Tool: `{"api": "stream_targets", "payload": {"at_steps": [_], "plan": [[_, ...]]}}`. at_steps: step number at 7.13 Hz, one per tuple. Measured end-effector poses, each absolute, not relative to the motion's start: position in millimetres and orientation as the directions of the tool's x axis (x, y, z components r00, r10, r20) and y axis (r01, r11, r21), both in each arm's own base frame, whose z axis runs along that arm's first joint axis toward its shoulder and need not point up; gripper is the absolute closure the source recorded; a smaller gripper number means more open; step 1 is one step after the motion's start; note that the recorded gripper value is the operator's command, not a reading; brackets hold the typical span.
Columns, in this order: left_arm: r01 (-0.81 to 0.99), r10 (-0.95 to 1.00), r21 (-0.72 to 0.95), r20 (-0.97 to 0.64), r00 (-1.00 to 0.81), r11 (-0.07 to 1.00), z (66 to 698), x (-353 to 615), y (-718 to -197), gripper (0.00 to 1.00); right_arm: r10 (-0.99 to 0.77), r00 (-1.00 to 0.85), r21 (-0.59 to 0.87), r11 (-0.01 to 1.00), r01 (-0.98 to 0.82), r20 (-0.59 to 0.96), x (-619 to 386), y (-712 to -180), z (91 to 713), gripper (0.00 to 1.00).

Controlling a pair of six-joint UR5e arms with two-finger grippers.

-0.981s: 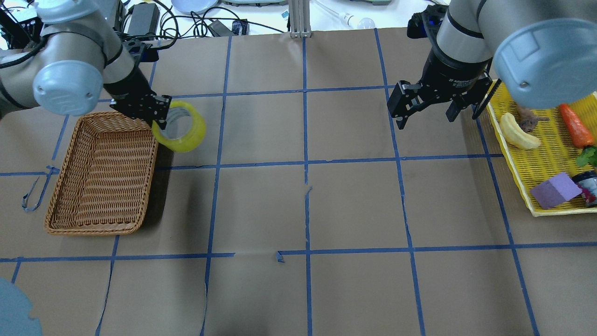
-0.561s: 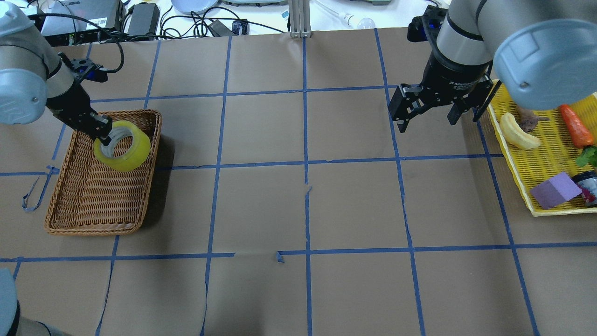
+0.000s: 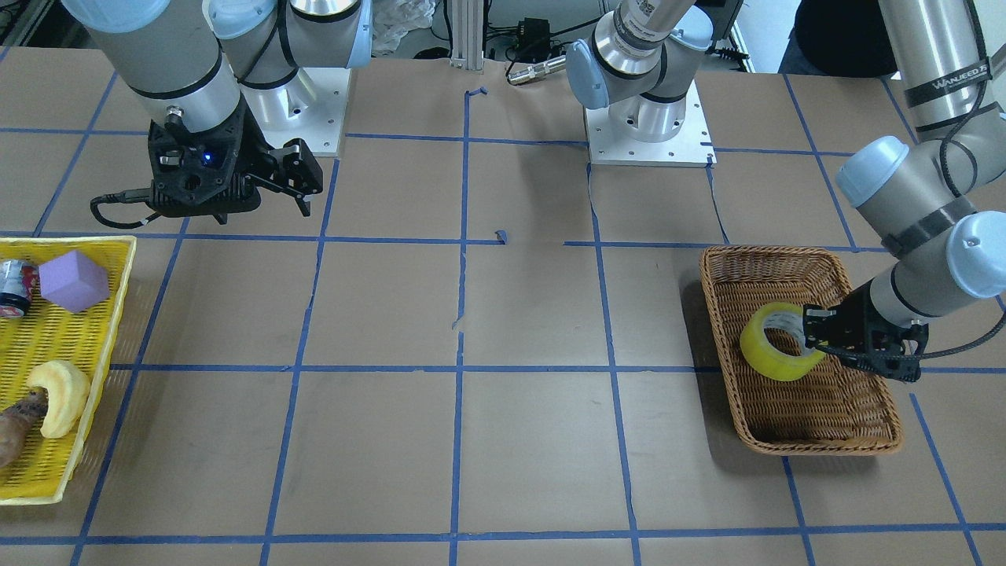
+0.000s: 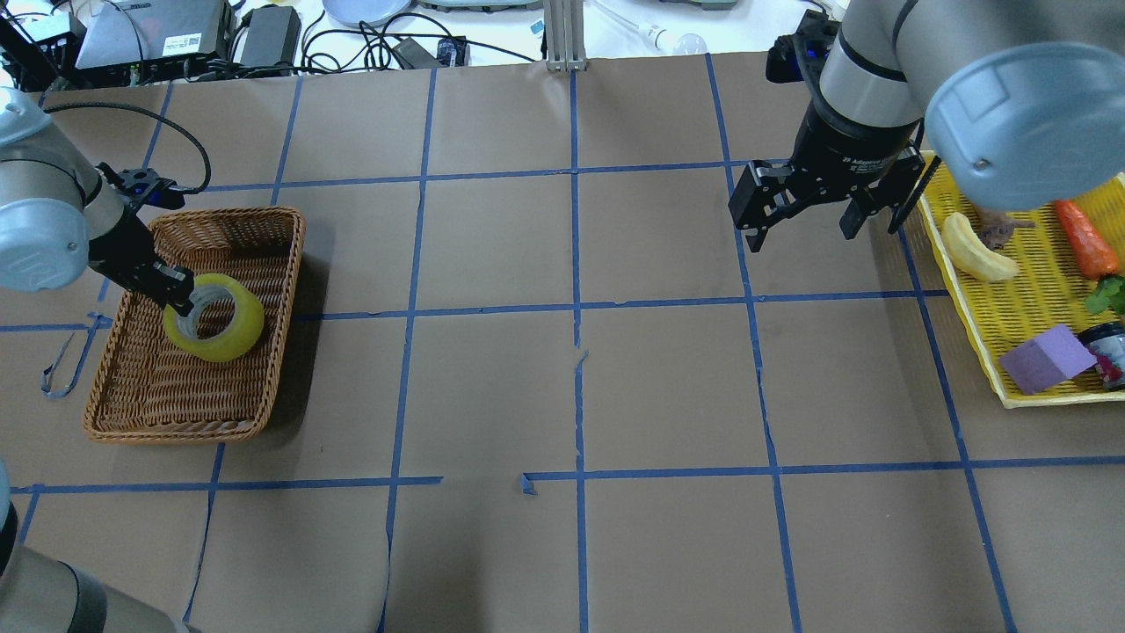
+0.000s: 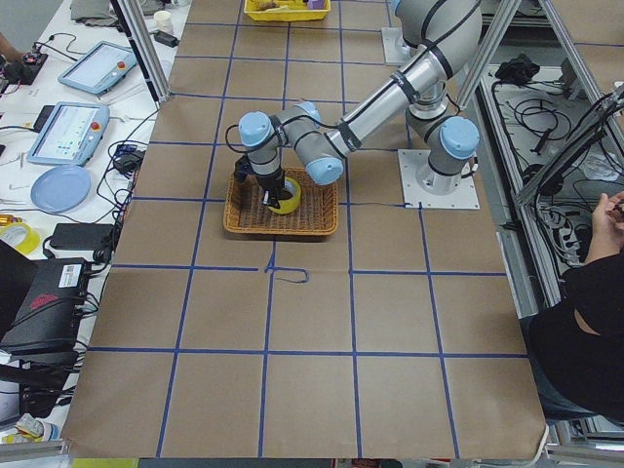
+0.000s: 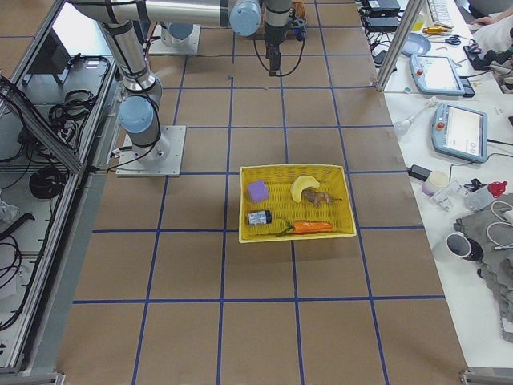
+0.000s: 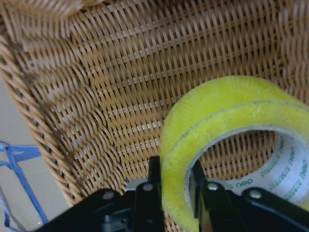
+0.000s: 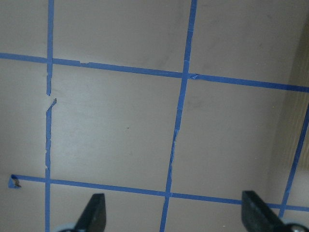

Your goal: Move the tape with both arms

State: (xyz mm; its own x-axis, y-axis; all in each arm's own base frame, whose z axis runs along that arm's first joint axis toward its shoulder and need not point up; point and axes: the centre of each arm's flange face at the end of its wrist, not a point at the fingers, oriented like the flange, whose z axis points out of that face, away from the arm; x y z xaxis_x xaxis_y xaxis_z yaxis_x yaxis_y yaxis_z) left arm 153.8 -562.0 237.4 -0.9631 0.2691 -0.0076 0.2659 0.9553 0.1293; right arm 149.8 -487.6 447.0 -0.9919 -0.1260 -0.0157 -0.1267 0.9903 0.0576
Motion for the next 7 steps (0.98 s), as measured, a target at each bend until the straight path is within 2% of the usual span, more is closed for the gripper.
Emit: {"api": "stream_targets", "payload": {"at_steps": [3,5,7], "plan": [[0.250,0.254,0.100,-0.032,-0.967,0.963,261.2,140.9,-566.6,0.00,-0.126,-0.992,0.053,0.991,-0.127,-0.010,148.6,-487.2,451.3,0.00],[0.174,0.178,0.071,-0.057,-0.982,0.982,322.0,81.6,-582.2,0.00,-0.117,-0.993,0.028,0.993,-0.117,-0.002,147.8,-490.8,459.6,0.00],[0.027,0.029,0.030,-0.055,-0.998,0.999,400.7,-21.3,-589.1,0.00,-0.113,-0.994,0.024,0.993,-0.113,0.006,147.2,-490.8,464.6,0.00]]}}
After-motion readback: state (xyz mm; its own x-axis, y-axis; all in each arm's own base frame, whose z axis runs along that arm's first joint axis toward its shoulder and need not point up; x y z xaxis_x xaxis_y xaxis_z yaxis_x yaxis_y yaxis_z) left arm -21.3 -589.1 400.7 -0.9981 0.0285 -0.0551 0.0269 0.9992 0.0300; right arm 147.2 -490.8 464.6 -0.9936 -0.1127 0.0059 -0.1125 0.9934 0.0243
